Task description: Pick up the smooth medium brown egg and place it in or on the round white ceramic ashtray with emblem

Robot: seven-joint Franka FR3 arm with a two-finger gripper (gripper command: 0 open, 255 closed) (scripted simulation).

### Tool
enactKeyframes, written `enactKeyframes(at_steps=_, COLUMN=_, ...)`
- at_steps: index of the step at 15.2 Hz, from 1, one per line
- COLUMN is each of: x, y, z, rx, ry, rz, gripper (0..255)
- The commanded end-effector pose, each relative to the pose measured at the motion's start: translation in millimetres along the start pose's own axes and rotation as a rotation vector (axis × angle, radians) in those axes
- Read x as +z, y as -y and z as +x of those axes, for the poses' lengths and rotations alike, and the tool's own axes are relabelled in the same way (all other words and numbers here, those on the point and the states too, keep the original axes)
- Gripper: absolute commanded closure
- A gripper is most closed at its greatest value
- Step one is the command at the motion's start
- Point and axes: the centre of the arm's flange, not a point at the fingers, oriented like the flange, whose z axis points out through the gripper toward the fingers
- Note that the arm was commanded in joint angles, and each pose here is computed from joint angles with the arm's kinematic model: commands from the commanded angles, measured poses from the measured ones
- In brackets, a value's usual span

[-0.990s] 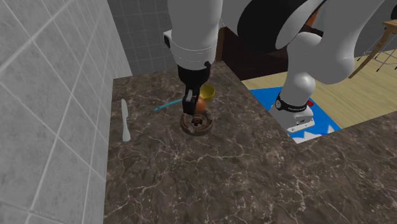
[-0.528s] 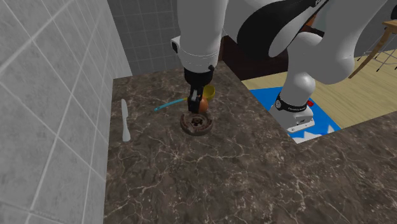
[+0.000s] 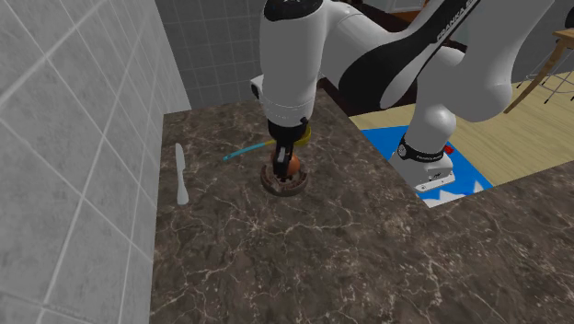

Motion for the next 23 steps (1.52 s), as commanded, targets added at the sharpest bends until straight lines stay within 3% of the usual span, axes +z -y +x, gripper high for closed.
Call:
enactKeyframes(at_steps=1, x=5.8, y=0.4, z=-0.1, rx=0.000, ry=-0.001, rz=0.001, gripper=255)
enactKeyframes(at_steps=8, x=5.8, y=0.4, z=-0.1, rx=0.000, ry=-0.001, rz=0.001, gripper=255)
enactKeyframes(at_steps=9, x=5.9, y=0.4, z=-0.1, rx=0.000, ry=-0.001, rz=0.001, gripper=0)
enactKeyframes(at_steps=14, x=5.9, y=0.4, z=-0.1, rx=0.000, ry=-0.001, rz=0.001, gripper=0)
enactKeyframes(at_steps=18, x=-44.1, y=0.4, z=-0.1, rx=0.000, ry=-0.001, rz=0.001, gripper=0)
enactKeyframes(at_steps=23, x=-44.1, y=0.4, z=-0.1, rx=0.000, ry=-0.001, rz=0.001, gripper=0)
